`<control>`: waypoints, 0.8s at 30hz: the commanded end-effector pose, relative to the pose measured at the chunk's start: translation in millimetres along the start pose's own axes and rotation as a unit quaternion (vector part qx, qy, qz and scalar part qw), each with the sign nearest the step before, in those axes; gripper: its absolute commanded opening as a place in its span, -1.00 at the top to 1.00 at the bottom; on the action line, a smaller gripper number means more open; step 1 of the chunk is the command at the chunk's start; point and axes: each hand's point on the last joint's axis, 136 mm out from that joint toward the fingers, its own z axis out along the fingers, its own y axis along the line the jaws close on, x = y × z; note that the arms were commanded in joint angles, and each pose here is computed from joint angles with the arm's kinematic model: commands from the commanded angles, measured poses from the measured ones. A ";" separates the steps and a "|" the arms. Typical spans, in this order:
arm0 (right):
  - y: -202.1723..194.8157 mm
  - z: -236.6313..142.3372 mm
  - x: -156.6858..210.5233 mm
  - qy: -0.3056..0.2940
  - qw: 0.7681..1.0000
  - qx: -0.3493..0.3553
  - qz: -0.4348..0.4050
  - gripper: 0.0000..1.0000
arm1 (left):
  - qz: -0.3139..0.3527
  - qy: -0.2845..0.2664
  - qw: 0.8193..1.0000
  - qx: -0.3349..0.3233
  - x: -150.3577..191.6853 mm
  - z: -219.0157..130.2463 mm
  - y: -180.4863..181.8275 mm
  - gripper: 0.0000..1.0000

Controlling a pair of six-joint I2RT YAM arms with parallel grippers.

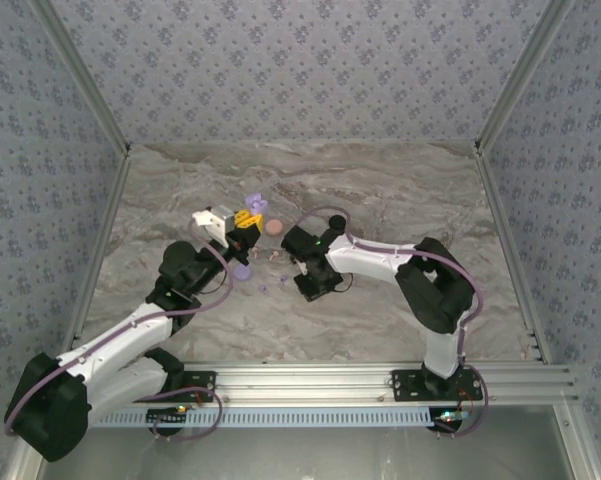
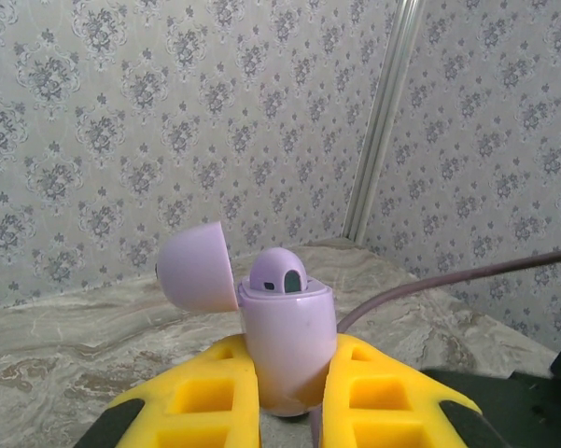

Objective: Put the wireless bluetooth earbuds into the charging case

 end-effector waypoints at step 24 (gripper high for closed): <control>-68.2 -345.7 -68.1 -0.471 0.820 -0.221 0.238 0.52 | 0.044 -0.028 0.971 0.232 -20.8 78.5 -116.4 1.00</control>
